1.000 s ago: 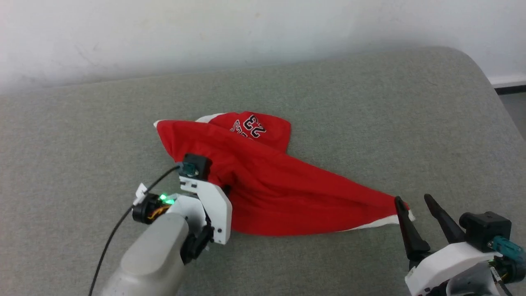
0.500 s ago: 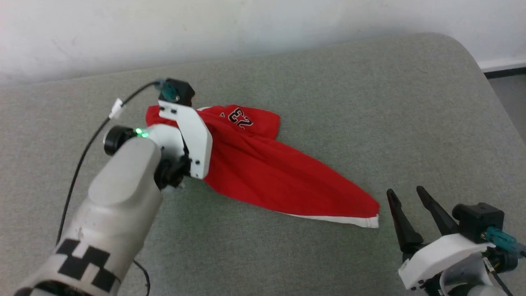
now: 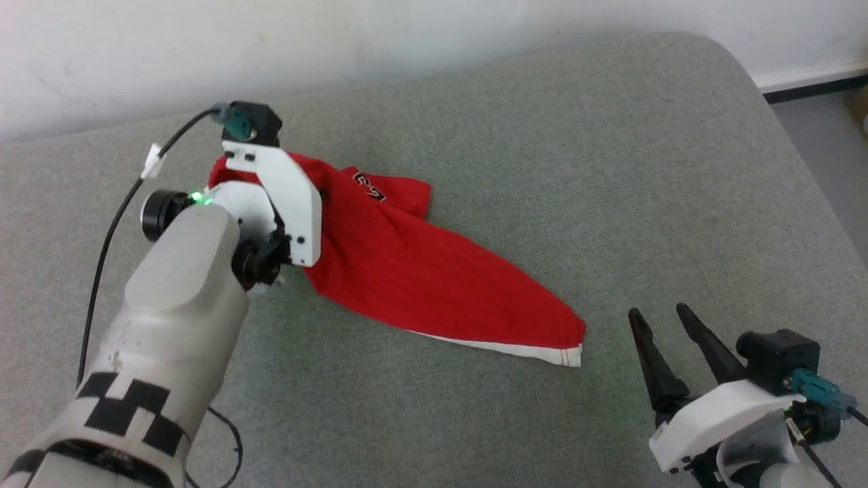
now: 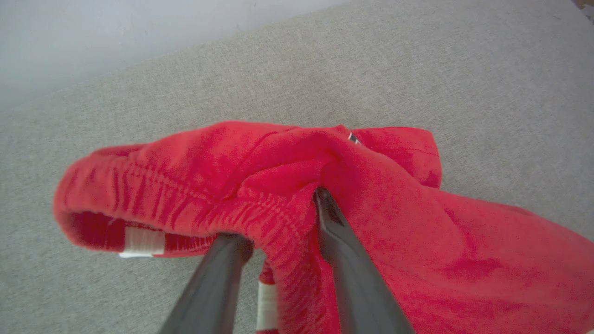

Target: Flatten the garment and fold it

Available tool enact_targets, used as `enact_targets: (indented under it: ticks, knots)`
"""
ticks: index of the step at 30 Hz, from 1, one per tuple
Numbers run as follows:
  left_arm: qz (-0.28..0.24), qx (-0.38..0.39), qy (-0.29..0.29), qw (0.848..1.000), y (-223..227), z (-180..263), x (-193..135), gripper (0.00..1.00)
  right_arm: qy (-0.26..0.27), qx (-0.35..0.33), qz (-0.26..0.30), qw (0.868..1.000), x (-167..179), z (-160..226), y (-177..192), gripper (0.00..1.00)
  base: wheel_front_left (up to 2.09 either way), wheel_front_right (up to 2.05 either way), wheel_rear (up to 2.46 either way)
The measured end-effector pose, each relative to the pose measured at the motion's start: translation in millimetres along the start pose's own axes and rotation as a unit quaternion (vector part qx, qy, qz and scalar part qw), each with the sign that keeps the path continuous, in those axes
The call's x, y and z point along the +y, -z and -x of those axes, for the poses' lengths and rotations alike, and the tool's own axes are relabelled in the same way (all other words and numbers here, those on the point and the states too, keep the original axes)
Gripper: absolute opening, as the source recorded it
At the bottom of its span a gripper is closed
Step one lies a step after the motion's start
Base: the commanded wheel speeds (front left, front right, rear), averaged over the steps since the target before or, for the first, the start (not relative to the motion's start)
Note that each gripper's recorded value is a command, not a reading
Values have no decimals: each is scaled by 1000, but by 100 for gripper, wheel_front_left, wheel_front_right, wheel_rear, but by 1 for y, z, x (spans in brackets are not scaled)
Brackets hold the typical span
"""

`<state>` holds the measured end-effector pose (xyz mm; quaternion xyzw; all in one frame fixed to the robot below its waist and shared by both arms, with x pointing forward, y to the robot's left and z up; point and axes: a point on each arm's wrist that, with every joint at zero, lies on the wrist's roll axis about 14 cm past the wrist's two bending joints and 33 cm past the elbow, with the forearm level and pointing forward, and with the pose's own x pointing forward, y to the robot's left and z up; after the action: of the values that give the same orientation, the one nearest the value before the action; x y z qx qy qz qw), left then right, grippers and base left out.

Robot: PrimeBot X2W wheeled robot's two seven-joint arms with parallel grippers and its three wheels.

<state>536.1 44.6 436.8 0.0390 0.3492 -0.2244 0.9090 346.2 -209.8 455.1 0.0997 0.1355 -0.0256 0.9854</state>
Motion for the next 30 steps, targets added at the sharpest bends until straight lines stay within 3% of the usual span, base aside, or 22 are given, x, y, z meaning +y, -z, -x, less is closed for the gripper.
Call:
enact_targets:
  ticks: [10,16,24,25,26,27,30]
  knots:
    - [30,-56,-14,998,27,40,16,100,-21,-3,-1,1000,12,5,-1,100,0,0,0]
    - [62,-23,-27,997,55,51,19,100,-48,1,-2,999,30,-2,-2,100,0,0,0]
    - [67,37,-9,997,78,30,4,100,-32,17,-10,999,20,-4,8,100,0,0,0]
    - [64,48,-7,997,83,27,2,76,-30,18,-11,999,18,-5,8,100,0,0,0]
    - [58,58,-8,997,85,25,2,35,-29,18,-12,999,18,-5,8,100,0,0,0]
    - [51,67,-9,996,86,23,3,0,-27,18,-12,999,17,-6,8,100,0,0,0]
    - [40,76,-2,996,88,21,-2,0,-22,21,-13,999,13,-4,11,100,0,0,0]
